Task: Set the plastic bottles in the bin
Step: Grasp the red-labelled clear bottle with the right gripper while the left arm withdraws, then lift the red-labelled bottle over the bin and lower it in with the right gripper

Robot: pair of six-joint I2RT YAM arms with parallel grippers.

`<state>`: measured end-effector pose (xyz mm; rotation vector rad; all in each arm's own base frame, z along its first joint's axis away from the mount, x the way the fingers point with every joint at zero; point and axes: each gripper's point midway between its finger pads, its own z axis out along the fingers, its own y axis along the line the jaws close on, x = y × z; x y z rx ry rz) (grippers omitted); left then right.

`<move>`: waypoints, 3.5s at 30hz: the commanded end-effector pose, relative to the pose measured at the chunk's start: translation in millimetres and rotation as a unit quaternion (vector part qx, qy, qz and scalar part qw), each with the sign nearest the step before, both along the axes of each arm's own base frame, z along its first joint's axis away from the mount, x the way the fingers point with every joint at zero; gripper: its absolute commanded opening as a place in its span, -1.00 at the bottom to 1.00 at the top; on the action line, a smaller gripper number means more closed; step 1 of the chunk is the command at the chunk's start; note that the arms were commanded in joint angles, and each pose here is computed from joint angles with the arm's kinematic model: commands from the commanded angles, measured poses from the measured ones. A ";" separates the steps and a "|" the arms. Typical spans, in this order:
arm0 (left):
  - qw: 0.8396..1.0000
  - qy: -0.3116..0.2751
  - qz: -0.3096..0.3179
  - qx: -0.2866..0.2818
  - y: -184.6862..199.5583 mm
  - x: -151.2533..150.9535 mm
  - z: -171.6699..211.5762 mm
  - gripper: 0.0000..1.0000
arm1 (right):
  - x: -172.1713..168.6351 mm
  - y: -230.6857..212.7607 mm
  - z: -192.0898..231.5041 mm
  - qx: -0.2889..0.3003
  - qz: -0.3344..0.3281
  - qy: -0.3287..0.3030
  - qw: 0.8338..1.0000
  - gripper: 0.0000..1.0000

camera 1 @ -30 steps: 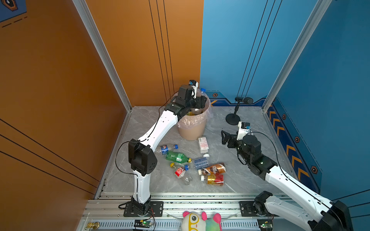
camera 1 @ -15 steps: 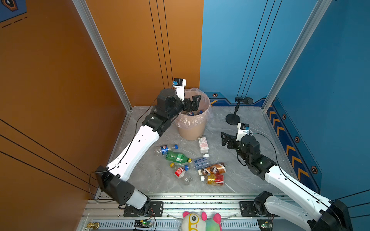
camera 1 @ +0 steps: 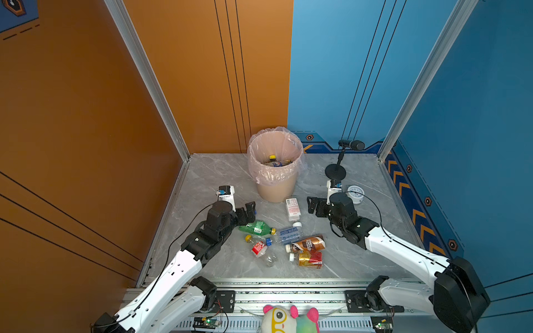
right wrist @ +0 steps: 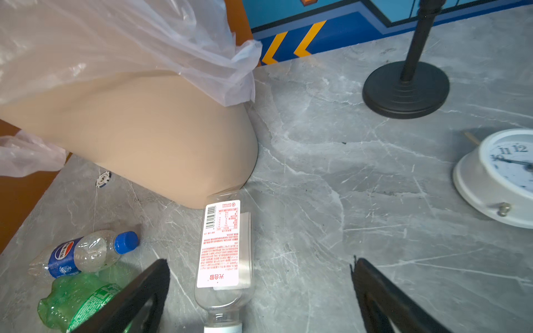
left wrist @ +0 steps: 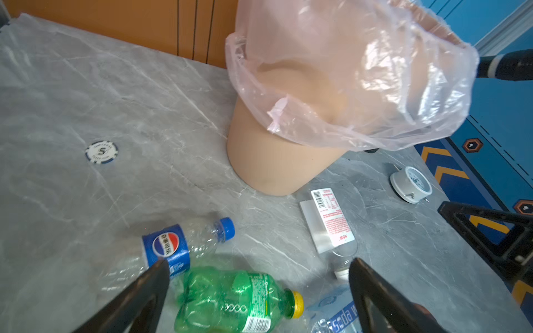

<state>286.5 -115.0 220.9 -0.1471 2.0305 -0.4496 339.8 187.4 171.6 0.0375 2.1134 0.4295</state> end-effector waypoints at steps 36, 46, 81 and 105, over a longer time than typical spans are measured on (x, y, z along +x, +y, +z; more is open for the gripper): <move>0.991 0.018 0.120 -0.050 69.7 -17.9 -9.7 0.95 | 41.6 54.2 -134.9 -0.166 -0.025 0.160 0.973 0.48; 0.989 0.027 0.130 -0.065 72.5 -16.6 -16.7 0.95 | 46.6 12.4 -128.8 -0.158 -0.072 0.155 0.972 0.12; 0.979 0.070 0.172 -0.088 92.6 -41.3 -60.1 0.95 | 69.2 29.1 223.8 0.005 -0.036 -0.225 0.974 -0.04; 0.974 0.072 0.194 -0.095 104.8 -59.2 -61.9 0.95 | 185.6 135.1 239.6 0.003 0.015 -0.245 0.969 -0.02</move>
